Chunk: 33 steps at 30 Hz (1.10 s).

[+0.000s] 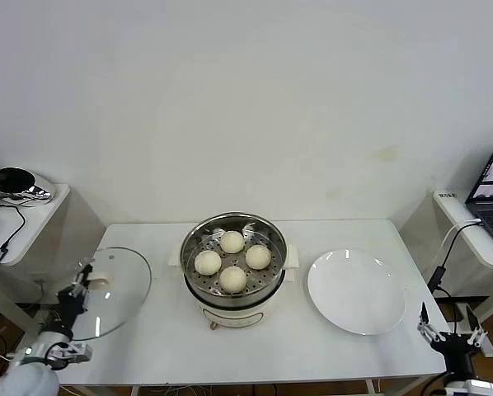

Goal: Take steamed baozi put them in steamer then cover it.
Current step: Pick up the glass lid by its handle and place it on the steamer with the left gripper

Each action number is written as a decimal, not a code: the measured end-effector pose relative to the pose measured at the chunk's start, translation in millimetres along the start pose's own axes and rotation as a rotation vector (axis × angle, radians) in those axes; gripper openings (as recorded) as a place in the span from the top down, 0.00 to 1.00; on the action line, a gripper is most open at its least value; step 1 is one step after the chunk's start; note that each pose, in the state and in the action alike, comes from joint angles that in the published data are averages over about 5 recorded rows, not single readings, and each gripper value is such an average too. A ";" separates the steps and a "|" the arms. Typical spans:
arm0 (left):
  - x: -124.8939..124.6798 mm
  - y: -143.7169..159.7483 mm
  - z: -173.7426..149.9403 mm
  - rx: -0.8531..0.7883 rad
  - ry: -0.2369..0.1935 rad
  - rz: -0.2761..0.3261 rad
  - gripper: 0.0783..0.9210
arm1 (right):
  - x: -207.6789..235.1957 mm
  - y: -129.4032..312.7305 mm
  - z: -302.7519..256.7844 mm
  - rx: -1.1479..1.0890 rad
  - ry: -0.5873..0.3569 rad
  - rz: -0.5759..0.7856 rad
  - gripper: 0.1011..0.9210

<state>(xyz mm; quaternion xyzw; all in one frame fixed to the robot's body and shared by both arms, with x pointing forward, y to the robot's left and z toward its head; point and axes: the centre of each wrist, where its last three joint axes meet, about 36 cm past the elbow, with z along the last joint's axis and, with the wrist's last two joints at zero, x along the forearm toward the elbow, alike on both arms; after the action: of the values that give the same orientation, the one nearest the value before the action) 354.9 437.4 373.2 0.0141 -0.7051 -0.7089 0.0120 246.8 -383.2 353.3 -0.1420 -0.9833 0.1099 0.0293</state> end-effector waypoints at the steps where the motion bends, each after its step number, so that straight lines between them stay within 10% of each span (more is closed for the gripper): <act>1: -0.9 8.5 -1.0 -0.003 0.003 -0.006 0.93 | 0.6 1.0 -0.2 0.001 0.000 -0.004 0.12; 12: -18.1 77.7 -53.9 0.005 -0.042 -0.027 0.93 | 5.3 19.6 0.0 -0.003 0.003 -0.043 0.12; 33: -65.0 89.3 -242.2 0.067 -0.179 0.036 0.93 | 0.1 58.9 11.2 -0.001 0.024 -0.102 0.12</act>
<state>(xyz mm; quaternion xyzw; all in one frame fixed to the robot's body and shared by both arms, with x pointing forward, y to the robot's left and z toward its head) 428.5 197.4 461.3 -0.0614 -0.7267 -0.6831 -0.0387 261.8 -330.4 329.2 -0.0932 -0.9889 0.1060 0.0464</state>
